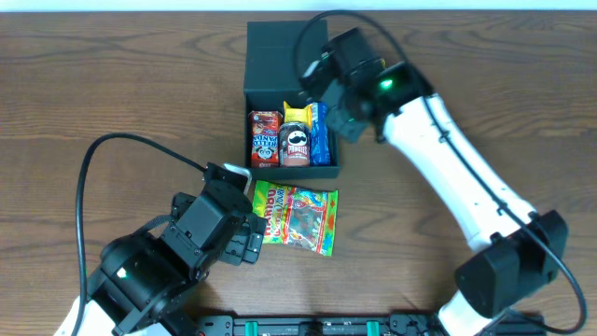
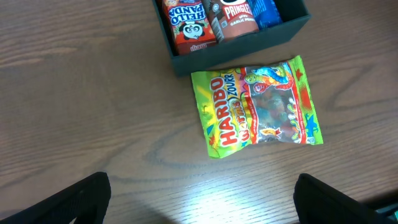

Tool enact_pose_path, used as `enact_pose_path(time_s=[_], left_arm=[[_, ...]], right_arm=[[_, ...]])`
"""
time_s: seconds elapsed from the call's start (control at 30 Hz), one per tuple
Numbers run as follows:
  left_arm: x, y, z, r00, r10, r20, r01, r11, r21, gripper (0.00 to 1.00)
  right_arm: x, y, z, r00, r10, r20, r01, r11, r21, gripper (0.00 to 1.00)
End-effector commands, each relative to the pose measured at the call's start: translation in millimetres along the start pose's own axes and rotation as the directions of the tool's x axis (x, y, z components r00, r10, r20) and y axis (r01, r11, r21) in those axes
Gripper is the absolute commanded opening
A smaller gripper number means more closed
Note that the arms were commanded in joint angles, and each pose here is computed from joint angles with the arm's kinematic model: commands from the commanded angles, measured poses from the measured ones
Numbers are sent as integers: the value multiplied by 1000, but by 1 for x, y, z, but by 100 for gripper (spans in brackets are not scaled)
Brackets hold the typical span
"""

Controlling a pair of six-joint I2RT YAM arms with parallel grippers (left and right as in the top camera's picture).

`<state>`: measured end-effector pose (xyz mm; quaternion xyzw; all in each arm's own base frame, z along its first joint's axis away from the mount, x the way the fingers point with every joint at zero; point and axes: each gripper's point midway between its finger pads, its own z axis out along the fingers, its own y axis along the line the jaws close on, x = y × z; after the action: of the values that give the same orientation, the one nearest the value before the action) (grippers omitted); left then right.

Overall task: Pack container
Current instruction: 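Move the right gripper to the yellow bar at the back right and grasp it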

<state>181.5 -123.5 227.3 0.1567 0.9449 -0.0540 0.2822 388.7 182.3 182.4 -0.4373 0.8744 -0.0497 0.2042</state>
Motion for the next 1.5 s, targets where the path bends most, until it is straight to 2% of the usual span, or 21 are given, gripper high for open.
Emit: enact_pose_path(time_s=[0.0, 0.13, 0.23, 0.4, 0.43, 0.57, 0.7, 0.73, 0.77, 0.83, 0.93, 1.1, 1.27, 1.37, 1.47], left_arm=[[-1, 3, 1, 1000, 9, 3, -8, 1000, -19, 95], [-1, 3, 1, 1000, 9, 3, -8, 1000, -19, 95], [-1, 3, 1, 1000, 9, 3, -8, 1000, -19, 95], [-1, 3, 1, 1000, 9, 3, -8, 1000, -19, 95], [-1, 3, 1, 1000, 9, 3, -8, 1000, -19, 95], [-1, 3, 1, 1000, 9, 3, -8, 1000, -19, 95], [-1, 3, 1, 1000, 9, 3, -8, 1000, -19, 95], [-1, 3, 1, 1000, 9, 3, -8, 1000, -19, 95], [-1, 3, 1, 1000, 9, 3, -8, 1000, -19, 95], [-1, 3, 1, 1000, 9, 3, -8, 1000, -19, 95], [-1, 3, 1, 1000, 9, 3, -8, 1000, -19, 95], [-1, 3, 1, 1000, 9, 3, -8, 1000, -19, 95], [-1, 3, 1, 1000, 9, 3, -8, 1000, -19, 95], [-1, 3, 1, 1000, 9, 3, -8, 1000, -19, 95], [-1, 3, 1, 1000, 9, 3, -8, 1000, -19, 95]], right_arm=[[16, -29, -5, 998, -54, -16, 55, 997, 45, 15], [29, -61, 4, 999, -33, -27, 35, 997, 75, 17], [35, -73, 22, 999, -11, -44, 13, 999, 31, 19], [41, -98, 45, 991, -43, -125, 45, 999, 19, 23], [44, -108, 48, 988, -41, -148, 48, 998, 40, 26], [49, -135, 62, 981, -12, -192, 31, 995, 94, 50], [51, -147, 79, 982, 10, -190, 8, 996, 94, 51], [53, -150, 82, 981, 15, -192, 3, 995, 95, 56], [56, -153, 86, 981, 23, -194, -4, 995, 98, 65], [60, -159, 93, 981, 38, -192, -19, 995, 100, 72], [63, -157, 106, 985, 56, -165, -48, 998, 50, 86], [62, -143, 129, 991, 75, -112, -83, 994, -68, 98], [71, -141, 158, 988, 89, -123, -101, 990, -99, 99], [67, -133, 172, 991, 95, -94, -108, 983, -147, 99], [63, -139, 182, 993, 102, -63, -110, 985, -135, 99]])
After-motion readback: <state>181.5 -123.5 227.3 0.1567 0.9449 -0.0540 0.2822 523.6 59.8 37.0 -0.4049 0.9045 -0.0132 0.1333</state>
